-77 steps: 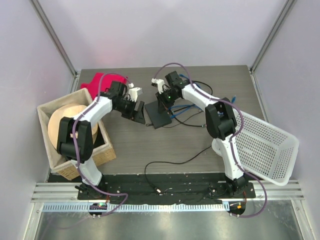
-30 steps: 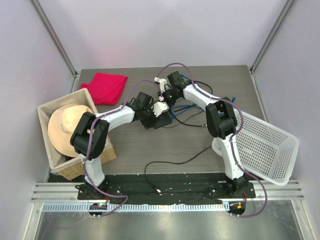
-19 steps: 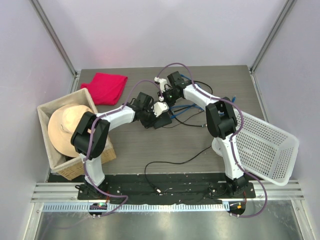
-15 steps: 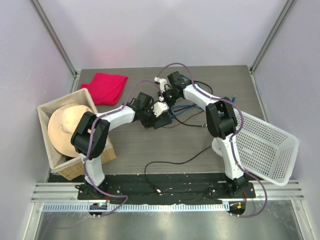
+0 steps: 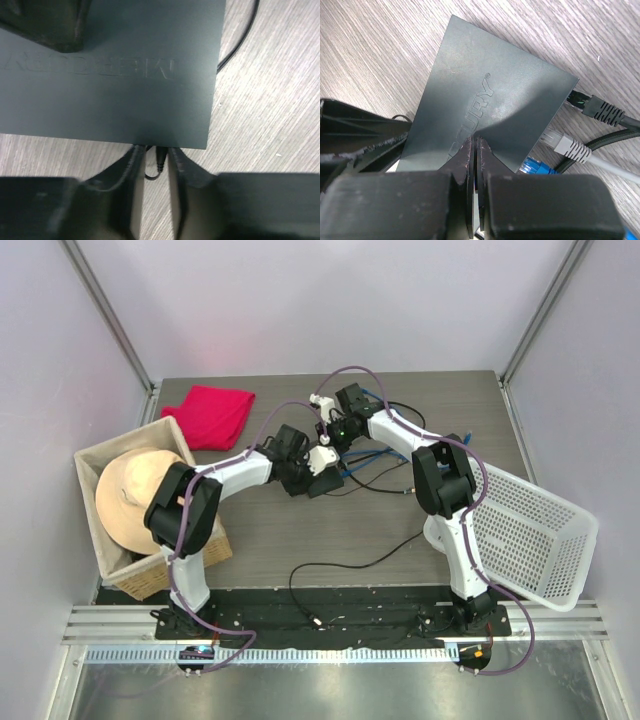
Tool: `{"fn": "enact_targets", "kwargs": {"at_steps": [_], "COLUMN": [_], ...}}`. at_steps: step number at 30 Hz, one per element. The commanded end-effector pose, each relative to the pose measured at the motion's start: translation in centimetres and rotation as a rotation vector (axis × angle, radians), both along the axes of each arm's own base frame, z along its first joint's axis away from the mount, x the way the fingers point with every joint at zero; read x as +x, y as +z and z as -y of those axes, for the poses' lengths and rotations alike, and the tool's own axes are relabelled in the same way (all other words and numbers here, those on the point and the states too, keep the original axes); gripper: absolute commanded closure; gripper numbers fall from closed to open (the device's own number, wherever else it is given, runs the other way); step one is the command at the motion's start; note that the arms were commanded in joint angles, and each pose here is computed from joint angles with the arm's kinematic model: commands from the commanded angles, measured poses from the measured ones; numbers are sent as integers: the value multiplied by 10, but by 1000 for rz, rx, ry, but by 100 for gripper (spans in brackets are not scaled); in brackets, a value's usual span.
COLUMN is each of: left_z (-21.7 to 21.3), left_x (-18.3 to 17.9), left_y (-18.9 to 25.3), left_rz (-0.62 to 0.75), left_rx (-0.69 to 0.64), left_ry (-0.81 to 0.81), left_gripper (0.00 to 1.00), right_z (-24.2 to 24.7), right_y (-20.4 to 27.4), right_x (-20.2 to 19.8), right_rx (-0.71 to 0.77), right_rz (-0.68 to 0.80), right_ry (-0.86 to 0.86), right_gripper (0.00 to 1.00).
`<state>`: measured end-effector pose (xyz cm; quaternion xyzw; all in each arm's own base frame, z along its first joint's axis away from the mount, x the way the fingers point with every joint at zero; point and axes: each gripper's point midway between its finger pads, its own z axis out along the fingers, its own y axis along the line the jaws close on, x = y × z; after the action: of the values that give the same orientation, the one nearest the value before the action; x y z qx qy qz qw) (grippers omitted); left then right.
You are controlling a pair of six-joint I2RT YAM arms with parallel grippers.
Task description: Pull the plug from the switch port
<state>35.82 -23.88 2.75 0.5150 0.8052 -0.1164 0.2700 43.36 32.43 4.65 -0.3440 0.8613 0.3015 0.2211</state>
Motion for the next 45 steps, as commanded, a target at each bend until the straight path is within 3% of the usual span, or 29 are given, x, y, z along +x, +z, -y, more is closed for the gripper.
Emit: {"fn": "enact_targets", "kwargs": {"at_steps": [1, 8, 14, 19, 21, 25, 30, 35, 39, 45], "left_z": [13, 16, 29, 26, 24, 23, 29, 33, 32, 30], "left_x": [13, 6, -11, -10, 2, 3, -10, -16, -13, -13], "left_y": [12, 12, 19, 13, 16, 10, 14, 13, 15, 9], "left_rz": [56, -2, -234, -194, -78, -22, -241, -174, -249, -218], "left_rx": [-26, -28, -113, -93, -46, -2, -83, -64, -65, -50], "left_ry": [-48, -76, -110, -77, -54, -91, -94, -135, -122, -94], "left_gripper": [78, 100, 100, 100, 100, 100, 100, 100, 100, 100], "right_z": [34, 37, 37, 38, 37, 37, 38, 38, 37, 37], "right_y": [-53, -54, -53, -55, -55, -55, -57, -57, -58, -56], "right_x": [-23, -25, -26, -27, -27, -26, -27, -27, -27, -27], "right_rx": [-179, -188, -187, -190, -189, -189, -191, -191, -190, -190], "right_rz": [-105, -106, -106, -113, -112, -111, -115, -115, -116, -113], "right_ry": [-37, -37, -35, -35, -36, -36, -36, -36, -35, -35], "right_gripper": [99, 98, 99, 99, 99, 98, 99, 99, 99, 99]}}
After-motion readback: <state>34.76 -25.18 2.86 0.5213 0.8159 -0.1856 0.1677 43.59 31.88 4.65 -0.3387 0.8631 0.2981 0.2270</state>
